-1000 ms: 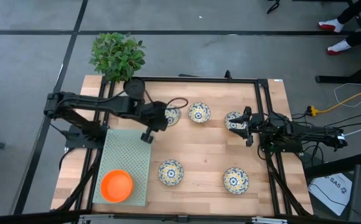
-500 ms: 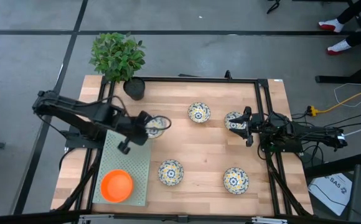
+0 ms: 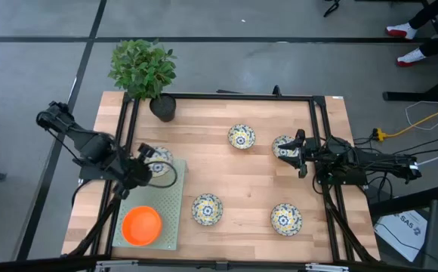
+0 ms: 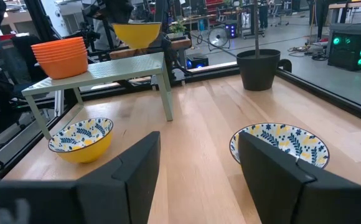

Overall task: Pick & Place Mini bowls
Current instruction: Put the patterned bowl on the shelf

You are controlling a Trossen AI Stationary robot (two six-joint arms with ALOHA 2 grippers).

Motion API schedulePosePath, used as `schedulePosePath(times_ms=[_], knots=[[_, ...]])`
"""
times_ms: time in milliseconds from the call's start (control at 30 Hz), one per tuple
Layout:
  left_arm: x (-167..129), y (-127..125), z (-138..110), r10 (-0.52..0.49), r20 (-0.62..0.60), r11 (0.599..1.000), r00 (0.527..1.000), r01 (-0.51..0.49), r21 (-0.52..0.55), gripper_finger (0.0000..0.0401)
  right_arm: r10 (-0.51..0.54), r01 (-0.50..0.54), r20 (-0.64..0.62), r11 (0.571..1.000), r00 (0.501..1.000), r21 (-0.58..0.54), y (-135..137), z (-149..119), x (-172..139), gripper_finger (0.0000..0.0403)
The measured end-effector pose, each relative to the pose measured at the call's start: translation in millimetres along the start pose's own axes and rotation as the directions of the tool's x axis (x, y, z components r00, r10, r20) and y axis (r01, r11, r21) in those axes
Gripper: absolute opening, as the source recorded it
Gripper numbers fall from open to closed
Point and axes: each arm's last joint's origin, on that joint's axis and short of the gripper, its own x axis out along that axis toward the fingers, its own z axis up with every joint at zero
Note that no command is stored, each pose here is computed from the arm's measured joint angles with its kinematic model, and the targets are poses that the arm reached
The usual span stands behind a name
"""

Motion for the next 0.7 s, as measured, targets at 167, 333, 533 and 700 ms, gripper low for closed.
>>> schedulePosePath(times_ms=[167, 333, 533, 700], knots=[[-5, -15, -6, 0.024, 0.002, 0.989, 1.000, -0.024, -0.146, 0.0008, 0.000, 0.000, 0.000, 1.000, 1.000, 0.000, 0, 0, 0, 0.0215], [-3, -30, -4, 0.028, -0.017, 0.968, 0.999, -0.031, -0.248, 0.0008, 0.000, 0.000, 0.000, 1.000, 1.000, 0.000, 0, 0, 0, 0.0215], [6, -43, 3, 0.079, -0.037, 0.955, 0.996, -0.086, -0.284, 0.0008, 0.000, 0.000, 0.000, 1.000, 1.000, 0.000, 0, 0, 0, 0.0215], [11, -45, 7, 0.113, -0.038, 0.935, 0.993, -0.120, -0.334, 0.0008, 0.000, 0.000, 0.000, 1.000, 1.000, 0.000, 0, 0, 0, 0.0215]])
